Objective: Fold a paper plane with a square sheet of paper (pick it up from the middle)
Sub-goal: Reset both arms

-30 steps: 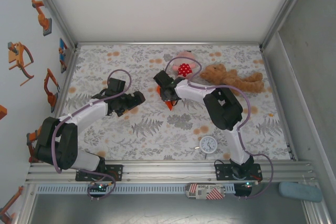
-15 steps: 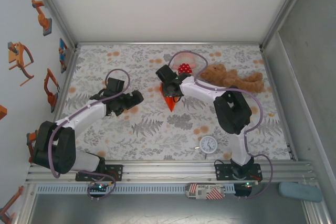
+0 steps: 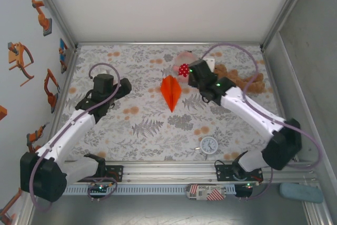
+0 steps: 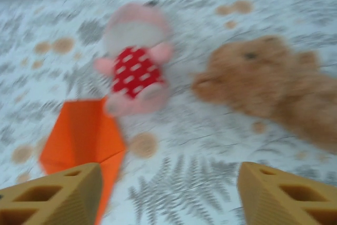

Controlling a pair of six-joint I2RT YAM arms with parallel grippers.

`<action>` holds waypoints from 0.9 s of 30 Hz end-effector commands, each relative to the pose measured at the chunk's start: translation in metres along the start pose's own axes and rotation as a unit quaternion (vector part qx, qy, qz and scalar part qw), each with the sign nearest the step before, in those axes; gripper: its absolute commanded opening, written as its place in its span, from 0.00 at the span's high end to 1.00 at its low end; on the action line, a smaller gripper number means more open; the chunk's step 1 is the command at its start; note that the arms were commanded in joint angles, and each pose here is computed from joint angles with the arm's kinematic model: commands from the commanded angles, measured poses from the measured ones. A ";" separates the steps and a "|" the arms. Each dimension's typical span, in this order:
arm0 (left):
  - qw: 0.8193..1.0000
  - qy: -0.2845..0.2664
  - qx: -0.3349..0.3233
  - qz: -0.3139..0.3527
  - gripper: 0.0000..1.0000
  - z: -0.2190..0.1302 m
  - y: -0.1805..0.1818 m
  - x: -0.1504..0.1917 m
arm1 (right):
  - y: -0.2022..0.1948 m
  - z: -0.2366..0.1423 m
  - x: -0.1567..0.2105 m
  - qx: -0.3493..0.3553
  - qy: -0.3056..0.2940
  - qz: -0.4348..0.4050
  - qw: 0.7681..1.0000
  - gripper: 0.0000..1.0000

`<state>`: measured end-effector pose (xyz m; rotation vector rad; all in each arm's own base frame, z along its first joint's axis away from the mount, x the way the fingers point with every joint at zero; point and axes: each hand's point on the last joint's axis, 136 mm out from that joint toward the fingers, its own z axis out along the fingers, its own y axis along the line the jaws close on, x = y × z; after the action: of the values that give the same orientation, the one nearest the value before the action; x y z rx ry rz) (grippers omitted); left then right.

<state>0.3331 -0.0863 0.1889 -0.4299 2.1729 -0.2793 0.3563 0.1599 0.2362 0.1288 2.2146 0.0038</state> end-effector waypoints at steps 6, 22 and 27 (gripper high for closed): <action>0.977 -0.146 -0.136 0.072 0.04 -0.009 0.066 -0.030 | -0.146 -0.024 0.001 0.187 -0.101 0.004 0.977 0.01; 0.958 -0.203 -0.113 0.166 0.04 0.023 0.107 -0.014 | -0.232 0.021 0.076 0.215 -0.154 0.025 0.964 0.01; 0.962 -0.208 -0.063 0.165 0.04 0.039 0.107 -0.009 | -0.224 0.038 0.079 0.182 -0.183 0.007 0.966 0.01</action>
<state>0.3316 0.0266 0.1109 -0.2558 1.9315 0.2302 0.3004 -0.0664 0.1147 0.3650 1.9714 -0.4775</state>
